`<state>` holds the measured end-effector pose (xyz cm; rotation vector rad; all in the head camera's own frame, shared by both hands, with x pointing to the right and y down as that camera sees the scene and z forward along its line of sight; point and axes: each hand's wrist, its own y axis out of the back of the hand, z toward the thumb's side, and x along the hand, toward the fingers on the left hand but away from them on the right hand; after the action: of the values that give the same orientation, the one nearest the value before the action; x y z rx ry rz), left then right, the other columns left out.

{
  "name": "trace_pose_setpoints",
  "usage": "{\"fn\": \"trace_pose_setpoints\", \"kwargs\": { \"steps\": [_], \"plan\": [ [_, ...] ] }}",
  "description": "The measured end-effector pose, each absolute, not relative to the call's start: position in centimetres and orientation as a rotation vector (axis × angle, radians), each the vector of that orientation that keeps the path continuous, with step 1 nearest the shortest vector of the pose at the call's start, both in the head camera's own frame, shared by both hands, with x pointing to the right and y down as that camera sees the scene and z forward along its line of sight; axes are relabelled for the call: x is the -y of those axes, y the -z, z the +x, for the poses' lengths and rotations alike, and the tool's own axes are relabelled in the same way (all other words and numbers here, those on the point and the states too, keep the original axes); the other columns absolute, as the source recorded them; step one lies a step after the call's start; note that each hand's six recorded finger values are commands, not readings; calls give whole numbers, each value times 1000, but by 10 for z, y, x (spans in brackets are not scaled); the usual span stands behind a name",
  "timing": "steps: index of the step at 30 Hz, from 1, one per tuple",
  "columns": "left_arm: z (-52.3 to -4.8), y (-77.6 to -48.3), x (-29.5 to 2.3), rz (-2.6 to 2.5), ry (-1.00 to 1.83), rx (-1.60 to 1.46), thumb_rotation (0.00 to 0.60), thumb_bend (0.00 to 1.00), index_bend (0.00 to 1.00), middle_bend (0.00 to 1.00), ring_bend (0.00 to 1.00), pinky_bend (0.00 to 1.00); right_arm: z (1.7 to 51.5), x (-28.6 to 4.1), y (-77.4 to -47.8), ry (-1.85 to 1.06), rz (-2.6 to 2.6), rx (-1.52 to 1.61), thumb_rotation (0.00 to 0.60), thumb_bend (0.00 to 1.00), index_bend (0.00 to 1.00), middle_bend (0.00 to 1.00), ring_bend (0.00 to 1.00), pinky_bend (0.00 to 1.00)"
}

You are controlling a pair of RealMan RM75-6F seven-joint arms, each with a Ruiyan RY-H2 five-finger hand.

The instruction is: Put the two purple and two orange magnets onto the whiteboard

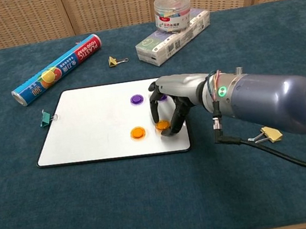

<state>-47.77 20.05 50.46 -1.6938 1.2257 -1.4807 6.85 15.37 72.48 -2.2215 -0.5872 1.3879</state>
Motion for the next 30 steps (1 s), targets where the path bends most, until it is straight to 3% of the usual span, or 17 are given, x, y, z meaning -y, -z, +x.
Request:
{"fn": "trace_pose_setpoints", "kwargs": {
  "steps": [16,25,30],
  "plan": [
    [-478,-505,-200,-1694,1481,-1227,600,68,0,0,0,0,67,-154,-719,-1363,-2242,596,600,401,396,0,0,0],
    [-477,-505,-200,-1693,1479,-1223,600,68,0,0,0,0,71,-149,-685,-1257,-2229,622,600,401,393,0,0,0],
    [-476,-504,-202,-1692,1473,-1222,600,68,0,0,0,0,98,-139,-657,-1175,-2132,668,600,401,397,0,0,0]
  ]
}}
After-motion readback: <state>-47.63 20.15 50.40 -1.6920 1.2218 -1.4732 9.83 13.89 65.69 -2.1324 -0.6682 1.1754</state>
